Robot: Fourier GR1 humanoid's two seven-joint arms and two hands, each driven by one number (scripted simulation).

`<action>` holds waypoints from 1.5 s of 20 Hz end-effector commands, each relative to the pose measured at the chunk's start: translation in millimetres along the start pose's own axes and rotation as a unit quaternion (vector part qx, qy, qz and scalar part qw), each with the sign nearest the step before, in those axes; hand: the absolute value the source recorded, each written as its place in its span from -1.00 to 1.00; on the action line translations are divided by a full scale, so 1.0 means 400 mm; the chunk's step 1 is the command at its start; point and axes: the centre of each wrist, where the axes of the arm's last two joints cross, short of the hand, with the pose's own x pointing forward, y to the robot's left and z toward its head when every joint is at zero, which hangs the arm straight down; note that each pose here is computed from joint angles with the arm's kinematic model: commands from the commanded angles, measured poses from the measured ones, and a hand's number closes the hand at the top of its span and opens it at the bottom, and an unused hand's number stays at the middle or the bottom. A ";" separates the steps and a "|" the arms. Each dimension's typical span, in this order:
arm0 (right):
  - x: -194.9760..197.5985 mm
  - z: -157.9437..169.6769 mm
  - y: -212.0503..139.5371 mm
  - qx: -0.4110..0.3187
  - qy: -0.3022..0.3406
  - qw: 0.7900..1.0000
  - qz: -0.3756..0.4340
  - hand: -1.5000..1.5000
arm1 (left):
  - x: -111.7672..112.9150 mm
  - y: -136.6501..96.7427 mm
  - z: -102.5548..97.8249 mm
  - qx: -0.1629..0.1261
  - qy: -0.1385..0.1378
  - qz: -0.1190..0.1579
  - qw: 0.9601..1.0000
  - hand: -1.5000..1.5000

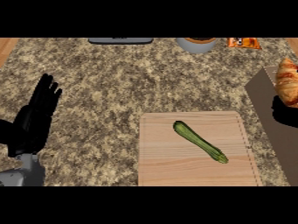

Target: Pick the croissant from the cutting board and place it in the cardboard box

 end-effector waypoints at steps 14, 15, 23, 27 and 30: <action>-0.277 -0.154 0.208 0.224 0.065 0.965 0.117 -1.00 | -0.003 0.000 -0.017 -0.012 -0.001 0.005 1.000 0.00; -0.317 -0.131 0.241 0.190 0.064 0.975 0.097 -1.00 | 0.000 -0.030 0.009 -0.004 0.008 0.002 1.000 0.00; -0.284 -0.191 0.138 -0.027 -0.020 0.996 -0.084 -1.00 | 0.013 0.009 -0.002 -0.007 0.005 0.004 1.000 0.00; -0.301 -0.190 0.104 -0.028 -0.001 0.981 -0.190 -1.00 | -0.022 -0.014 -0.013 0.008 -0.002 -0.002 1.000 0.00; -0.300 -0.187 0.097 -0.038 0.039 0.953 -0.299 -1.00 | -0.035 0.032 0.011 0.004 0.003 -0.009 1.000 0.00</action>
